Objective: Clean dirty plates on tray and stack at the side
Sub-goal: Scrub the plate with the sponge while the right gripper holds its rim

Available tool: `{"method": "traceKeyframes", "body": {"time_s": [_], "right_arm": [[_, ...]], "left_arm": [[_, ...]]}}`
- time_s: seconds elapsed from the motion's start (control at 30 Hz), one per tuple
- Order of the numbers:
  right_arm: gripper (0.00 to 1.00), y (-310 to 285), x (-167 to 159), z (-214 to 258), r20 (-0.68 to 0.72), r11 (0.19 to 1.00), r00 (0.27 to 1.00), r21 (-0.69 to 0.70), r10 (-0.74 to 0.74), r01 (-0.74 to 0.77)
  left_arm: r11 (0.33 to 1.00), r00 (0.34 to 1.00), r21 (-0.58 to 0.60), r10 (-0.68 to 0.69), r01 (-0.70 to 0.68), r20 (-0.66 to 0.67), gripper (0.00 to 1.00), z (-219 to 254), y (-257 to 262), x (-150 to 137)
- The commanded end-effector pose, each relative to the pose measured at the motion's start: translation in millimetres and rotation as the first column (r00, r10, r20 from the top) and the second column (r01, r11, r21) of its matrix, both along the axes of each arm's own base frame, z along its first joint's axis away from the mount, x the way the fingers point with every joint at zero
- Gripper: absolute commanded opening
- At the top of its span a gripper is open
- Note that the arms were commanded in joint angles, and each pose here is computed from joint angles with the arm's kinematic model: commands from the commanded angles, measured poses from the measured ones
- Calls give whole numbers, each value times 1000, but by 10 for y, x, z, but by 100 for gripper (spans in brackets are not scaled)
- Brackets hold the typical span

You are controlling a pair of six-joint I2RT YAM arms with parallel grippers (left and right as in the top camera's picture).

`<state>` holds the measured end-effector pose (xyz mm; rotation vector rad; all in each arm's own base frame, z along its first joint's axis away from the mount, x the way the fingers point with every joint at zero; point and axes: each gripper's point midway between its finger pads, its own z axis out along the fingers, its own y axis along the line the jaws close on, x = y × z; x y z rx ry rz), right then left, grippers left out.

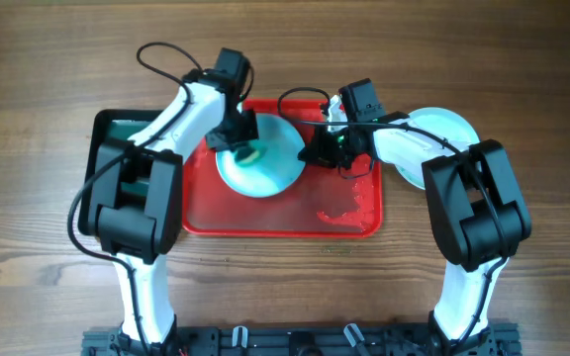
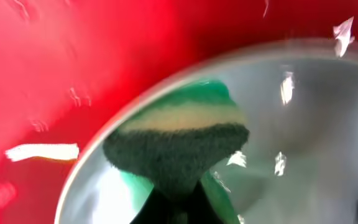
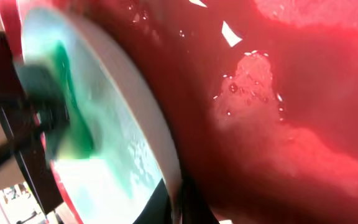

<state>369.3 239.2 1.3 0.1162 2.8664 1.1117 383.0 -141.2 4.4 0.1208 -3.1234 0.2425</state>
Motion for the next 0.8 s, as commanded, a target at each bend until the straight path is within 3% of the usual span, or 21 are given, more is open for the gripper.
{"method": "traceKeyframes", "body": {"time_s": [0.0, 0.07, 0.17, 0.23, 0.3, 0.4, 0.47, 0.57, 0.7, 0.77], "right_arm": [[4, -61, -75, -164, -45, 1000, 999, -18, -8, 7], [4, -61, -76, -164, -45, 1000, 999, -18, -8, 7], [4, -62, -77, -164, -46, 1000, 999, -18, -8, 7], [4, -62, -77, -164, -46, 1000, 999, -18, -8, 7], [4, -62, -77, -164, -46, 1000, 999, -18, -8, 7], [4, -62, -77, -164, -46, 1000, 999, -18, -8, 7], [4, -62, -77, -164, -45, 1000, 999, -18, -7, 7], [4, -62, -77, -164, -45, 1000, 999, -18, -7, 7], [4, -62, -77, -164, -45, 1000, 999, -18, -7, 7], [4, -62, -77, -164, -45, 1000, 999, -18, -7, 7]], "left_arm": [[833, 903, -490, -387, 256, -185, 4, -68, -516, -849], [730, 876, -608, -469, 313, -112, 4, 84, -665, -932], [722, 888, -602, -458, 341, -46, 4, 49, -709, -786], [762, 919, -567, -394, 313, -22, 4, -20, -721, -588], [908, 979, -377, -204, 182, -21, 4, -252, -534, -192], [995, 995, -46, 85, -83, 47, 4, -457, -27, 196], [970, 974, 141, 179, -198, 139, 4, -476, 319, 334], [903, 959, 351, 180, -249, 218, 4, -416, 711, 362], [828, 968, 507, 171, -241, 182, 4, -345, 968, 148], [832, 980, 519, 164, -199, 114, 4, -354, 949, -8]]}}
